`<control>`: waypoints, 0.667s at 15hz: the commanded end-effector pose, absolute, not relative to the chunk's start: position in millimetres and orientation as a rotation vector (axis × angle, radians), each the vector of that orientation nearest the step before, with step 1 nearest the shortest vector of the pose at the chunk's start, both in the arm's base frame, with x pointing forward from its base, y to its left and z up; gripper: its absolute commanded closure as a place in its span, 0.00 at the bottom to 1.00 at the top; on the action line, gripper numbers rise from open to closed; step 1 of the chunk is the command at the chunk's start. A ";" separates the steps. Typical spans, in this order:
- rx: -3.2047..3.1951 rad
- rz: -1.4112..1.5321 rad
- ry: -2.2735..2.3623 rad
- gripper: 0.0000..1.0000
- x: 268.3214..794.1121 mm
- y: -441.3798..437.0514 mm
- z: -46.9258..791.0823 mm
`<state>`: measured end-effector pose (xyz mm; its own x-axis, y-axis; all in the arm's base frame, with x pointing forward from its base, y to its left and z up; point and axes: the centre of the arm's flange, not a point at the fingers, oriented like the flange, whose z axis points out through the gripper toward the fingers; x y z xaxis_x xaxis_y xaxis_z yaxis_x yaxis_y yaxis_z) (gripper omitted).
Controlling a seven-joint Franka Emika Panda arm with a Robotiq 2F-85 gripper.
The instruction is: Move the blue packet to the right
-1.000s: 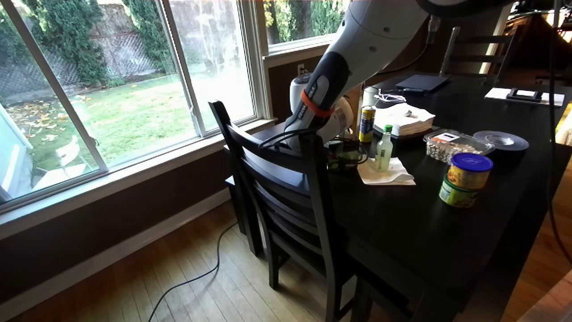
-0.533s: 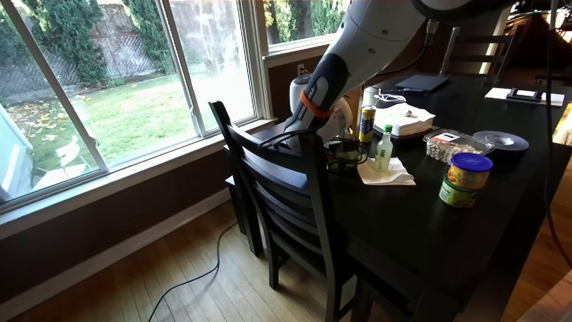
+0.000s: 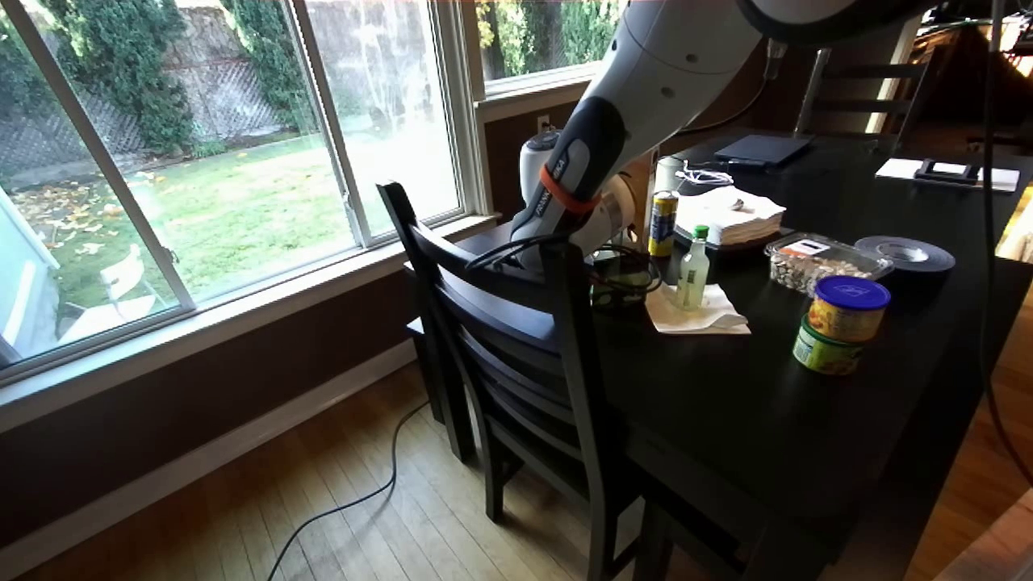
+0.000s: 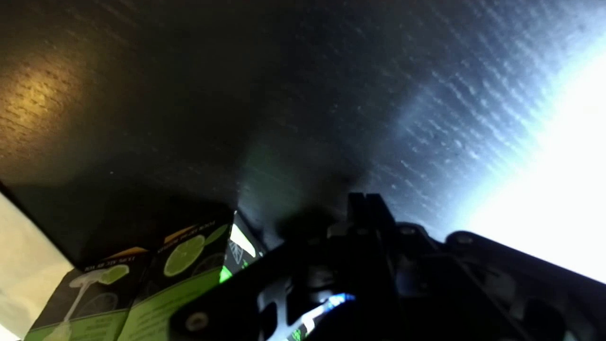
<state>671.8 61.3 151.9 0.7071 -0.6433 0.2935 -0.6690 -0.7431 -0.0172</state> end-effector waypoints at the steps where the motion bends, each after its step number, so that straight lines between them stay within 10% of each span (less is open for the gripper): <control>1: 2.731 0.487 -1.225 0.66 678.0 77.0 160.8; 8: 2.609 0.521 -1.461 0.16 674.5 71.0 167.9; 9: 2.607 0.523 -1.464 0.35 674.3 72.8 168.1; 10: 2.609 0.520 -1.464 0.29 674.2 72.8 167.5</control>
<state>674.2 72.7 167.5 0.4775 -0.8084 0.3442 -0.8444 -0.5306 -0.0747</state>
